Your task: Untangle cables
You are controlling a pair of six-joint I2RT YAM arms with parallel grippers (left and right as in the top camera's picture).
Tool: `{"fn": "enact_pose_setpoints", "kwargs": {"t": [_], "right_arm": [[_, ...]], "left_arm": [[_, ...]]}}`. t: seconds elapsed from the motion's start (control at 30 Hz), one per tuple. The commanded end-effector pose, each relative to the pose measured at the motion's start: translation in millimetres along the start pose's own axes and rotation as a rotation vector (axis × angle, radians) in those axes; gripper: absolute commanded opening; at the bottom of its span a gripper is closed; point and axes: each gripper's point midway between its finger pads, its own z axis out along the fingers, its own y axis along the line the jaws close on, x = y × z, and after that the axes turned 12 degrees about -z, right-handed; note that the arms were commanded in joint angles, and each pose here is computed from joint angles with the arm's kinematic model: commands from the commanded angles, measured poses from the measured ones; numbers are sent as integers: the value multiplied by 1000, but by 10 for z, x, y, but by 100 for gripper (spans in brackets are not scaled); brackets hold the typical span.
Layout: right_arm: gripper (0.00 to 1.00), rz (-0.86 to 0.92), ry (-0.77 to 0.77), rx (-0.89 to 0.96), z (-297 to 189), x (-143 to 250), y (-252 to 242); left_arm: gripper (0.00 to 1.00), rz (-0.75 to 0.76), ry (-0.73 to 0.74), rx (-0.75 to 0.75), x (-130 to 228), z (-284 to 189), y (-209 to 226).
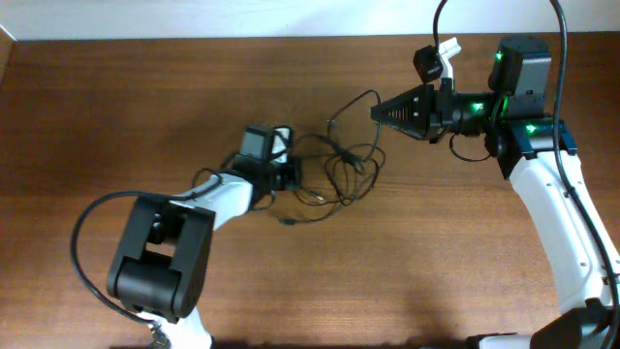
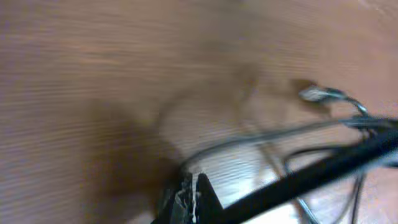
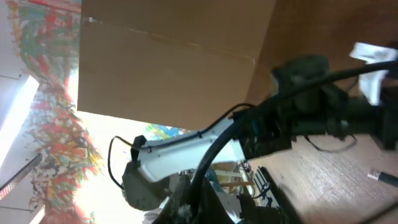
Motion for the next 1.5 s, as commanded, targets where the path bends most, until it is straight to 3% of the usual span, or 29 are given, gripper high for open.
{"fn": "enact_pose_setpoints", "kwargs": {"t": [0.0,0.13,0.23,0.43,0.57,0.7,1.03,1.2,1.47], "right_arm": [[4,-29,2,-3,3,1,24],[4,-69,-1,17,5,40,-61],[4,30,-39,124,-7,65,-325],[4,162,-116,525,-419,216,-1076],[4,279,-98,889,-1055,547,-1552],[4,355,-39,1154,-1554,789,-1601],[4,221,-139,1399,-2018,333,-623],[4,26,-332,1439,-2175,-155,-64],[4,-368,-712,1376,-2314,-806,1271]], "left_arm": [[0,-183,-9,-67,-114,-61,393],[0,-366,7,-108,-138,-173,707],[0,-419,27,-103,-138,-237,826],[0,-615,8,-225,-121,-406,1291],[0,-623,2,-234,-128,-423,1333],[0,-636,-4,-232,-140,-421,1331],[0,-642,-27,-249,-174,-429,1369],[0,-643,-27,-249,-174,-429,1369],[0,-657,-28,-248,-175,-429,1367]]}}
